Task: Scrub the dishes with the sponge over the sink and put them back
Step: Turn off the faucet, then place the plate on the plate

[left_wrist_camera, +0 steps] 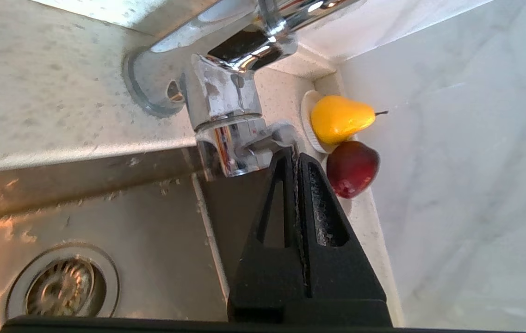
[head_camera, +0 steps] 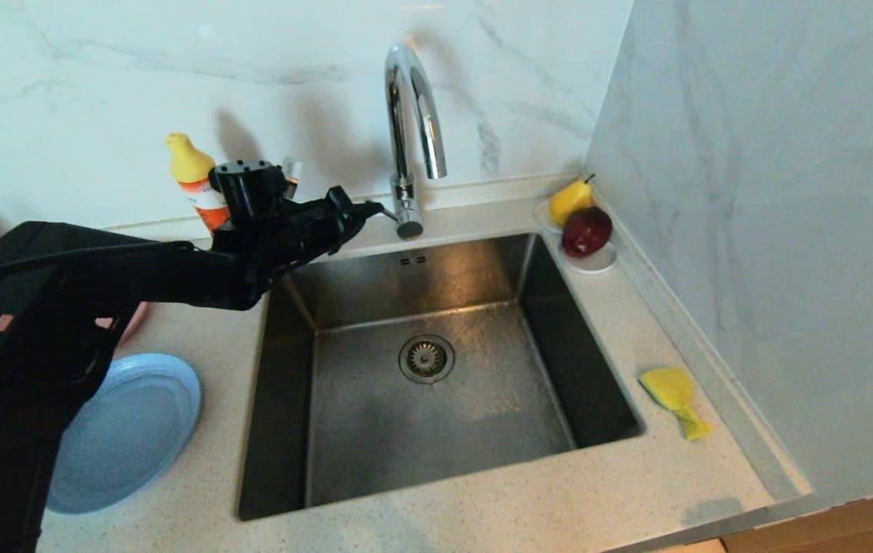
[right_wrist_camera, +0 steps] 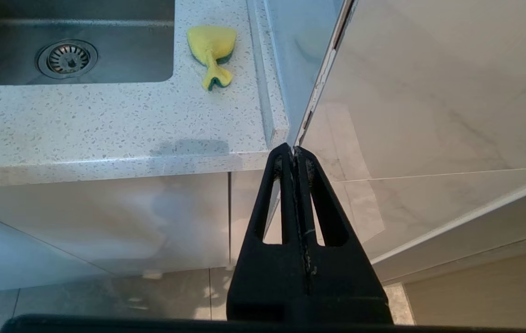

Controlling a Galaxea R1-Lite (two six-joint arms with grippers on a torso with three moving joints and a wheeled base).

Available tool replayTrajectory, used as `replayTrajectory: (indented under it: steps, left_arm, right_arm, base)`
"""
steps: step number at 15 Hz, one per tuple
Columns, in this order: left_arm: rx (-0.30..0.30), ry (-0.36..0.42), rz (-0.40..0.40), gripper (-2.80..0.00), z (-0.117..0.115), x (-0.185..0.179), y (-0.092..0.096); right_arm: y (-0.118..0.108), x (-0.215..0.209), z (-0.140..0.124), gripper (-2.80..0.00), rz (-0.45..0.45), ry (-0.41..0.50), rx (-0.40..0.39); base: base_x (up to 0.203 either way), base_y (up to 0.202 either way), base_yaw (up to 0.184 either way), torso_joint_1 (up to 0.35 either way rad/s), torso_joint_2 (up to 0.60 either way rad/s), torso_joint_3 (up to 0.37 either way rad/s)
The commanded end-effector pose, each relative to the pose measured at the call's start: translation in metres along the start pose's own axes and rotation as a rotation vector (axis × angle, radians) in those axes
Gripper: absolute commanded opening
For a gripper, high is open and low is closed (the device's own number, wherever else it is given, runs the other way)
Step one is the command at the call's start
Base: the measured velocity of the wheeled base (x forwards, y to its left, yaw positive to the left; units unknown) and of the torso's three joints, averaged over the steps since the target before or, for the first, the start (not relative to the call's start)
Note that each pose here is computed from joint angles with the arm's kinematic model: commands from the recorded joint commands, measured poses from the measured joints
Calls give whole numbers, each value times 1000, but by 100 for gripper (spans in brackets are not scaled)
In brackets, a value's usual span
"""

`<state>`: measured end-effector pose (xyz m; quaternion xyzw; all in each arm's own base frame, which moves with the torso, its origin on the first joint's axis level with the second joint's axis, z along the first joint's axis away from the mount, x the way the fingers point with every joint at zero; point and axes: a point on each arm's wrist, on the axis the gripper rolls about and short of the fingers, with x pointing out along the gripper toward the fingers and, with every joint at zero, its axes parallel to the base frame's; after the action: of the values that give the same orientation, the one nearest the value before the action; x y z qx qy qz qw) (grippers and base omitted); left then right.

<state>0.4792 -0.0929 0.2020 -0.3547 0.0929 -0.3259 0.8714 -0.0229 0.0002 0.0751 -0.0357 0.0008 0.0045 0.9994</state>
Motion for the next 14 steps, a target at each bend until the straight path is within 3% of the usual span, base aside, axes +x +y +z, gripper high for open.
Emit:
replayTrajectory:
  steps: [1, 4, 7, 8, 12, 14]
  left_arm:
    - [26, -28, -46, -280, 17, -27, -43]
    - [79, -59, -92, -280, 28, -69, -98]
    - [219, -72, -67, -280, 27, -124, -141]
    - [266, -91, -35, -280, 28, -143, -156]
    - [359, -146, 154, -280, 27, -234, -218]
    - [448, -203, 258, -280, 18, -281, -241]
  right_arm:
    - [0, 0, 0, -280, 0, 0, -1]
    - [0, 0, 0, -280, 0, 0, -1]
    - [0, 0, 0, -280, 0, 0, -1]
    - [0, 0, 0, -280, 0, 0, -1]
    - [0, 0, 0, -280, 0, 0, -1]
    - [0, 0, 0, -280, 0, 0, -1]
  base:
    - [0, 0, 0, 0, 0, 0]
    - [0, 0, 0, 0, 0, 0]
    - [0, 0, 0, 0, 0, 0]
    - [0, 0, 0, 0, 0, 0]
    - [0, 0, 0, 0, 0, 0]
    - [0, 0, 0, 0, 0, 0]
